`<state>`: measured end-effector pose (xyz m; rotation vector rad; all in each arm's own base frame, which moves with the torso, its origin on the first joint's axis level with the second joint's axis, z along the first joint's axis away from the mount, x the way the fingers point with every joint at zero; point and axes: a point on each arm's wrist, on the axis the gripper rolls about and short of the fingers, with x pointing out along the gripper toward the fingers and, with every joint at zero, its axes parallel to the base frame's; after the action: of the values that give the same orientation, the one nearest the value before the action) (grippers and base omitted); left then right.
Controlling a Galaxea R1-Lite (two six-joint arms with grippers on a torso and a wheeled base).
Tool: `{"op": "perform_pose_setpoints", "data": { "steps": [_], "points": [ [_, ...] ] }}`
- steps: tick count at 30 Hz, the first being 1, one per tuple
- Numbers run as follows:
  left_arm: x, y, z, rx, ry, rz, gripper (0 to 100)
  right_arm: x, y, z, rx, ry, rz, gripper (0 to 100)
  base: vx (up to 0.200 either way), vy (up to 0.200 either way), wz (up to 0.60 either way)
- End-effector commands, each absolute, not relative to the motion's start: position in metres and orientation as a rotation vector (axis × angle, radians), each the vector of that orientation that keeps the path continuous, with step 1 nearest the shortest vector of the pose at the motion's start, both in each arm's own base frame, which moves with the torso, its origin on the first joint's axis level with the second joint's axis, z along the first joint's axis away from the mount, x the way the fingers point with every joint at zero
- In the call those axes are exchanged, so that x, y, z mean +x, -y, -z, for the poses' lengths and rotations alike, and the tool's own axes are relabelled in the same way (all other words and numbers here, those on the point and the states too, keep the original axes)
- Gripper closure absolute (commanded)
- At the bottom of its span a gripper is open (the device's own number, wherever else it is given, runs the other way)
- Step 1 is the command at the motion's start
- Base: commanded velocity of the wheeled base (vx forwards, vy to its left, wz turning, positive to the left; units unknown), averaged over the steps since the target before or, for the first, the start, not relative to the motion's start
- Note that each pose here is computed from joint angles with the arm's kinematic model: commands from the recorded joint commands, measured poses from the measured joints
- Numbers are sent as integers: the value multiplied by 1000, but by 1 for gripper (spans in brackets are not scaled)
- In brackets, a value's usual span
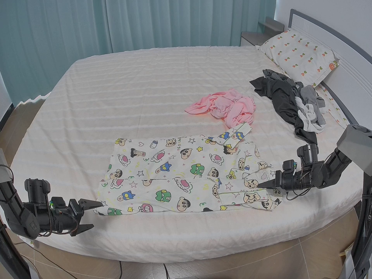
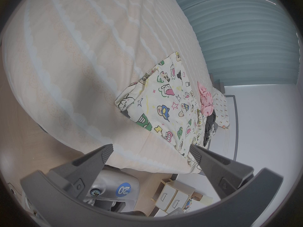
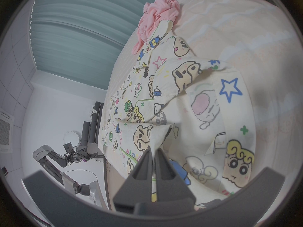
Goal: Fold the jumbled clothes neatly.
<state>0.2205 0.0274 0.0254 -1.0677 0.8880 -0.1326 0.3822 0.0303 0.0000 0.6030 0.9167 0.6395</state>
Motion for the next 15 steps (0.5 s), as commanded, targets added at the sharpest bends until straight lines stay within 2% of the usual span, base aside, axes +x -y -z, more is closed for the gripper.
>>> {"op": "perform_pose_setpoints", "data": {
  "steps": [1, 8, 15],
  "points": [
    [220, -27, -25, -1069, -889, 131, 0, 379, -27, -8, 603, -897, -648, 100, 0, 0, 0],
    [220, -27, -25, -1069, -889, 131, 0, 363, -28, -32, 587, -857, -726, 100, 0, 0, 0],
    [220, -27, -25, -1069, -889, 131, 0, 361, -27, -49, 553, -806, -745, 100, 0, 0, 0]
  ]
}}
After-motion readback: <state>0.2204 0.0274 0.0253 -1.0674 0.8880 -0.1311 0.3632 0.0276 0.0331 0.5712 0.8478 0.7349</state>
